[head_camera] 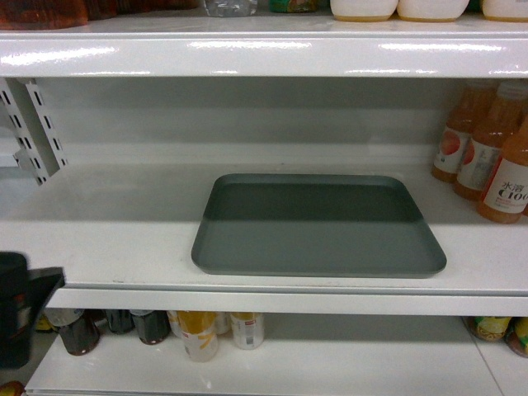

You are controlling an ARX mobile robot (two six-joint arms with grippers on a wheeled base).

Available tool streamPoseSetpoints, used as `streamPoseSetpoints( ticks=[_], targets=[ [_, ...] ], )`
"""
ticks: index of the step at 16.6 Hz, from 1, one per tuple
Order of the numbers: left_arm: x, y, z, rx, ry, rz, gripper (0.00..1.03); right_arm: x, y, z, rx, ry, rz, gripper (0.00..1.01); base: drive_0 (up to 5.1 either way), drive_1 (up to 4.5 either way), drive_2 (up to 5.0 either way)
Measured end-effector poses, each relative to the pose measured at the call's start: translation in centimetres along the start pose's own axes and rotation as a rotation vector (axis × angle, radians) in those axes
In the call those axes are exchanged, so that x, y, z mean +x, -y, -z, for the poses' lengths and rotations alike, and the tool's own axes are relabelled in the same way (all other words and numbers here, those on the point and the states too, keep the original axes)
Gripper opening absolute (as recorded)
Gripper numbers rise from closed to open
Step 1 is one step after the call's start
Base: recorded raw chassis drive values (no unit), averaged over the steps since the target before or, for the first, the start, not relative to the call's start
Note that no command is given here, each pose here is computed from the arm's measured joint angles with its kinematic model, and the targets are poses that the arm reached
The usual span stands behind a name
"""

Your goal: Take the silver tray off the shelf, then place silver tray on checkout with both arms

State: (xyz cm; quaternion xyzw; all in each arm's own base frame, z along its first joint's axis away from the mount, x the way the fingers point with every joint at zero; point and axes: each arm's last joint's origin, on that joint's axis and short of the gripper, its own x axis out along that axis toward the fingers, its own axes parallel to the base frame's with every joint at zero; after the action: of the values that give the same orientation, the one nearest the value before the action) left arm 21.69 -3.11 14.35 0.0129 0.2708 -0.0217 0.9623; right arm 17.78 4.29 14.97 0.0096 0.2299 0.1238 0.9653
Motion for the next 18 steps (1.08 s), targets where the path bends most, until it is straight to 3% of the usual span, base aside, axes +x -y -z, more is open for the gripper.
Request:
streamPoseSetpoints(
  ticks=[2, 4, 7, 11, 13, 14, 15, 18],
  targets=[
    [4.7, 1.2, -0.6, 0.035, -0.056, 0.014, 0.98, 4.7, 0.4, -1.6, 0.04, -0.03, -0.007, 0.98, 0.0, 0.0, 0.0],
    [9.4, 2.0, -0.9, 0.042, -0.131, 0.006, 0.98, 9.8, 1.0, -2.2, 0.094, -0.113, 0.01, 0.98, 0.0, 0.0, 0.0],
    [13.6, 2.8, -2.4, 0.018, -0.151, -0.003, 0.98, 15.0, 1.6, -3.5, 0.109, -0.143, 0.05, 0.98, 0.0, 0.0, 0.0],
    [18.3, 4.2, -3.0, 0.024, -0.218, -0.004, 0.98, 20.8, 3.7, -4.2, 0.137, -0.193, 0.153, 0.98, 0.0, 0.0, 0.0],
    [21.4, 4.8, -4.3, 0.002, -0.24, -0.012, 0.98, 24.9, 6.0, -4.2, 0.153, -0.245, 0.241, 0.98, 0.0, 0.0, 0.0],
    [22.1, 5.0, -4.3, 0.003, -0.246, -0.013, 0.98, 26.1, 6.5, -4.2, 0.156, -0.258, 0.243, 0.98, 0.0, 0.0, 0.0],
    [22.8, 5.1, -3.9, -0.003, -0.268, -0.03, 0.98, 27.0, 6.8, -4.1, 0.164, -0.284, 0.217, 0.98, 0.0, 0.0, 0.0],
    [23.5, 4.9, -3.4, -0.004, -0.315, -0.04, 0.98, 28.2, 6.9, -4.0, 0.157, -0.335, 0.201, 0.98, 0.0, 0.0, 0.0]
  ],
)
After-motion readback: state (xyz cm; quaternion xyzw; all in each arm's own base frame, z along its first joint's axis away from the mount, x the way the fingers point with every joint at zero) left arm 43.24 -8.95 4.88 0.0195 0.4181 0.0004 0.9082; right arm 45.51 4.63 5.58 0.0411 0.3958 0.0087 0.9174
